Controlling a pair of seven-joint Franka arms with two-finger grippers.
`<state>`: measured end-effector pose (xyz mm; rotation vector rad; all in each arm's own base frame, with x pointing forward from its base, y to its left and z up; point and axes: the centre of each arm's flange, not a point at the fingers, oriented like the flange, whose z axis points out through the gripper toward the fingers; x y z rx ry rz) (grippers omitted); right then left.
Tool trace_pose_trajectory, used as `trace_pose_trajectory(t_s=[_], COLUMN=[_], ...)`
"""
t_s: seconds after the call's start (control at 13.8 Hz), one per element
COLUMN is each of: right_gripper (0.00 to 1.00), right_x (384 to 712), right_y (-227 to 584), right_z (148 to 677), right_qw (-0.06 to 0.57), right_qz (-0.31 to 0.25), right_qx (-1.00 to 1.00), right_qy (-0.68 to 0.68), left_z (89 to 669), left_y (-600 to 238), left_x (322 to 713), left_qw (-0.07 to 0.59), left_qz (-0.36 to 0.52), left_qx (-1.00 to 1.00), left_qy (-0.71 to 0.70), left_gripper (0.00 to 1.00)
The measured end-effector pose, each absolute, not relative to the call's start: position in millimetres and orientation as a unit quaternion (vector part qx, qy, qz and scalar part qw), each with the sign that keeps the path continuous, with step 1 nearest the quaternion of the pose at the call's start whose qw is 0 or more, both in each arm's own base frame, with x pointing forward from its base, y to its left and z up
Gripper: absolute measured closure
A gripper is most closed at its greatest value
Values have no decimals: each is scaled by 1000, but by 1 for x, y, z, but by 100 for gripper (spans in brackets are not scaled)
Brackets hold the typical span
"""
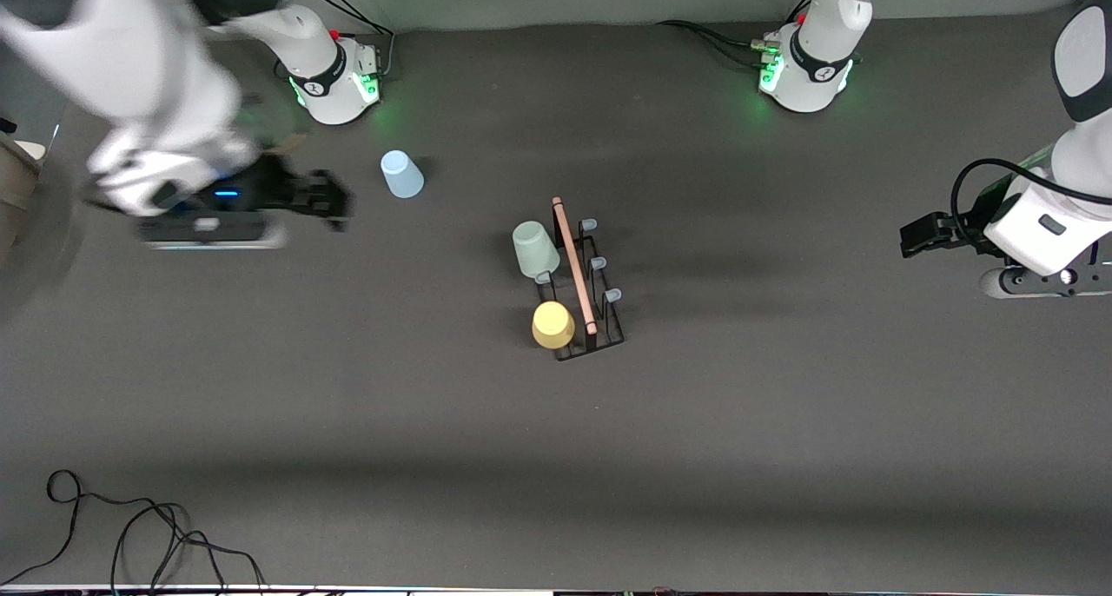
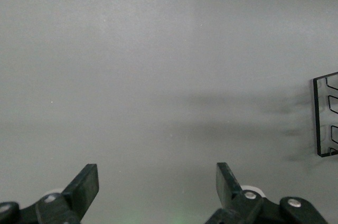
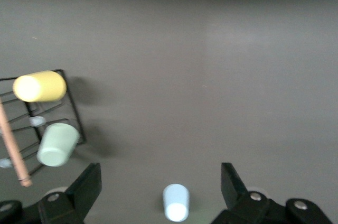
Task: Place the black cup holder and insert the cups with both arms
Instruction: 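Open the right gripper and withdraw it from the rack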
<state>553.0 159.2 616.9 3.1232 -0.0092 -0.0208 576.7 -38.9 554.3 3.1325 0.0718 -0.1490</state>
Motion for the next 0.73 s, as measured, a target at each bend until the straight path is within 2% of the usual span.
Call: trace_pose_trajectory(t_s=[0.29,0.73], right_gripper=[0,0], right_x=[557,556], right_y=[19,-19], right_z=[621,622], right_qw=[-7,-3], right_qz=[-10,-9], right_qx=[1000,1000], right_qy=[15,-3], left_z=[557,573], left_y=[-23,-20], left_x=[571,556], left_qw=[2,0], left_qz=[-61,-73], left_qx=[997,997], left_qy=[37,39], left_gripper=[1,1])
